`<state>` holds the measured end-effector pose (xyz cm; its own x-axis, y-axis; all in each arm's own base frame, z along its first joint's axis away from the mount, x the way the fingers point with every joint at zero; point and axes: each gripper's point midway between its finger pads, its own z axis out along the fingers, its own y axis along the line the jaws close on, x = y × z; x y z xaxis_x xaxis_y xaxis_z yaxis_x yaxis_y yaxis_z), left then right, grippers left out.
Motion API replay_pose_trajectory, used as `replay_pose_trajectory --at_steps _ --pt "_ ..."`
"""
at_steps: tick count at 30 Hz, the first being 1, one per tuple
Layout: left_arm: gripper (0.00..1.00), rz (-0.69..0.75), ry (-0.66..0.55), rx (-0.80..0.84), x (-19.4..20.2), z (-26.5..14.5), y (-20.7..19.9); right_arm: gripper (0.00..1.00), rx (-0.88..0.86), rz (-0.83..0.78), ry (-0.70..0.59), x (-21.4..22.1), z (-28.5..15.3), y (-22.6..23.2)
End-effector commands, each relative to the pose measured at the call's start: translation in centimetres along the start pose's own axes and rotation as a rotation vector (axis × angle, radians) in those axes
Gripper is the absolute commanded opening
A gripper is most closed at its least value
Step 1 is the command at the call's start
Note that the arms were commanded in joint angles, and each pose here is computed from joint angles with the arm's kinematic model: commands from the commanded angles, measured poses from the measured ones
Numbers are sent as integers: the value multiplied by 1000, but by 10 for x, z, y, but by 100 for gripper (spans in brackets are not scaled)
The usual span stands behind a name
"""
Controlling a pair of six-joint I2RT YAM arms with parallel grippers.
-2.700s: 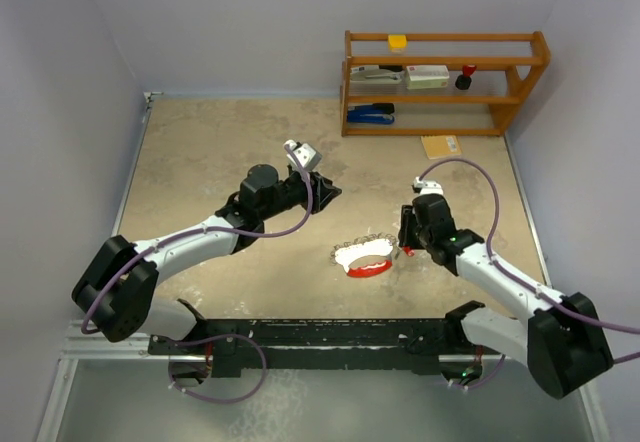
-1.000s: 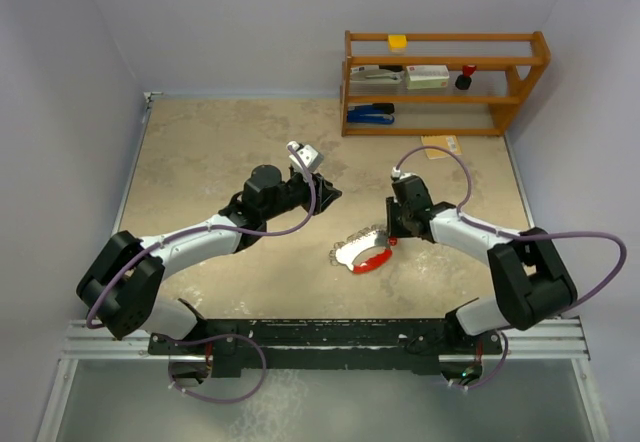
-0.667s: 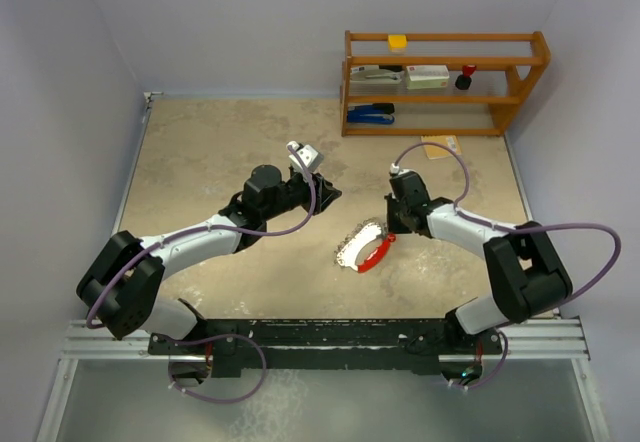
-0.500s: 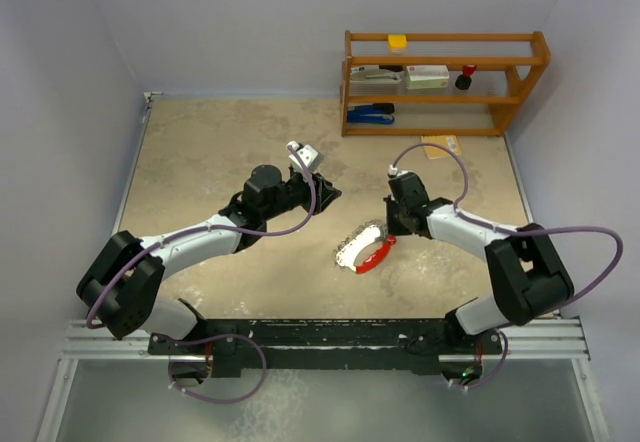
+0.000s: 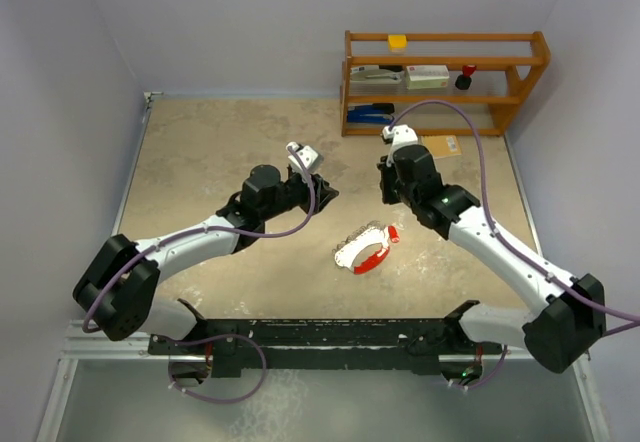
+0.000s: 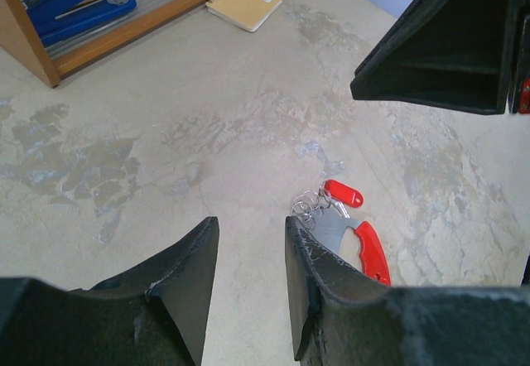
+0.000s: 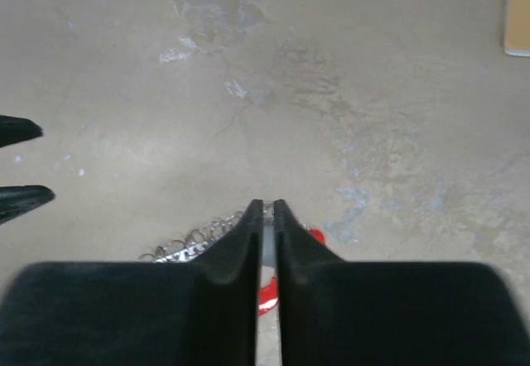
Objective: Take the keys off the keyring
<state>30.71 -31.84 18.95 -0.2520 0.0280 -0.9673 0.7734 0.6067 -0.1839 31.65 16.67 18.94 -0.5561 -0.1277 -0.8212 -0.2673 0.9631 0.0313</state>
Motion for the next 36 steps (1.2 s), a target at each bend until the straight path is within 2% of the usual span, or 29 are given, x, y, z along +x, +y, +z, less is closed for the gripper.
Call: replay_pose_trajectory --at_steps 1,2,6,16,20,27,36 --pt "36 43 -60 1 -28 -3 -4 25 86 -22 63 23 0 -18" --pt "36 43 -58 -2 -28 -4 -3 29 81 -4 100 35 3 -16" --pt "36 41 -49 1 -25 -5 -4 29 82 25 217 71 17 -13" --pt "36 37 -41 1 -21 -5 -4 28 159 -29 375 124 39 -25" --pt "36 31 -37 7 -18 -4 -4 26 207 -38 396 131 42 -33" --pt "36 26 -32 18 -15 -1 -5 27 278 -55 421 138 48 -44" --pt "36 26 -27 19 -12 2 -4 37 251 -73 437 145 63 -39"
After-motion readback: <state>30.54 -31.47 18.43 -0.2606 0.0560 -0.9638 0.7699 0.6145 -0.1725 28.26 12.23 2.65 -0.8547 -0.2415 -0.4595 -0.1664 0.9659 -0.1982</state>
